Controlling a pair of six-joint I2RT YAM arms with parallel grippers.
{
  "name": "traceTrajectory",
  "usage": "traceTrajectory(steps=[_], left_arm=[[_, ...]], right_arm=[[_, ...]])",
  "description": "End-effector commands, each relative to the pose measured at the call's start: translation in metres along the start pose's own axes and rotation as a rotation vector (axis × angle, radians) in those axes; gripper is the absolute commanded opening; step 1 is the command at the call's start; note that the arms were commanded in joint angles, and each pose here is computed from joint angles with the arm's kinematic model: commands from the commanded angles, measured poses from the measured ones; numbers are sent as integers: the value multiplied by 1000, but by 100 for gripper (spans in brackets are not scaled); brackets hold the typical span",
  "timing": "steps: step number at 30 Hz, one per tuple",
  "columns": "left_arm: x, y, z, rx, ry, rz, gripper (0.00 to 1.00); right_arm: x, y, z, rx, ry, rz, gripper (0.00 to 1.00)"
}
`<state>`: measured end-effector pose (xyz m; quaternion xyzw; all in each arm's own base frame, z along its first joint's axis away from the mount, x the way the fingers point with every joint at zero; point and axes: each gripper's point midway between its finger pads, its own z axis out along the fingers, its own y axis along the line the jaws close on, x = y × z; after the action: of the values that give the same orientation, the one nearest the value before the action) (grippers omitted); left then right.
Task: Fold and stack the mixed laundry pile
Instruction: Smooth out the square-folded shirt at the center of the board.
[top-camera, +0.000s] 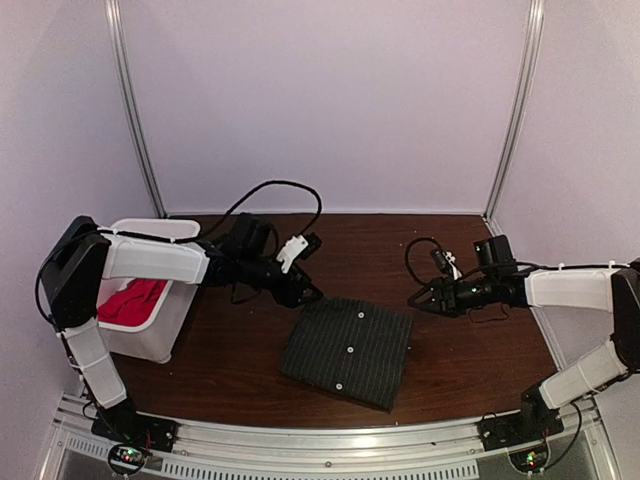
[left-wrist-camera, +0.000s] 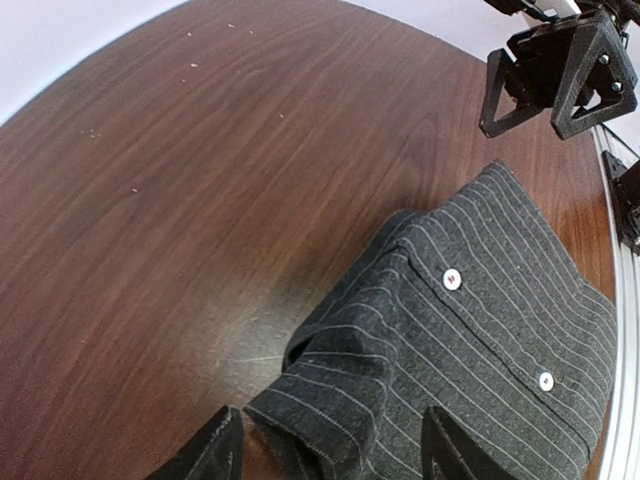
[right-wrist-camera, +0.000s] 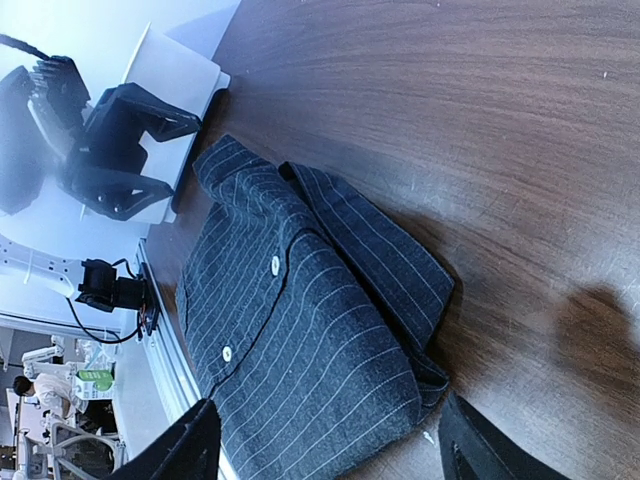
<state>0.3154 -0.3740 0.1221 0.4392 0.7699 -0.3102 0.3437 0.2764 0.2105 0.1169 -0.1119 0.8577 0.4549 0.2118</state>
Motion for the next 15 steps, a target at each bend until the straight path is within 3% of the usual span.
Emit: traceTrajectory(steps=[1,6,8,10,12,15], left_arm=[[2,-11,17,96,-26,-30,62],[10,-6,34,113,-3,-39,62],[11,-3,36,112,-7,-51,58],[9,1,34,126,-32,-79,46],[10,8,31,131,-51,-119,27],[15,17,28,123,-65,-163,3]], right_arm=[[7,-10,10,10,-17,-21,76],[16,-17,23,-7,8,-27,71],[18,-15,29,-16,24,-38,66],[19,-15,35,-26,37,-47,59],[16,-16,39,-28,38,-55,49],[8,-23,44,0,37,-57,27]])
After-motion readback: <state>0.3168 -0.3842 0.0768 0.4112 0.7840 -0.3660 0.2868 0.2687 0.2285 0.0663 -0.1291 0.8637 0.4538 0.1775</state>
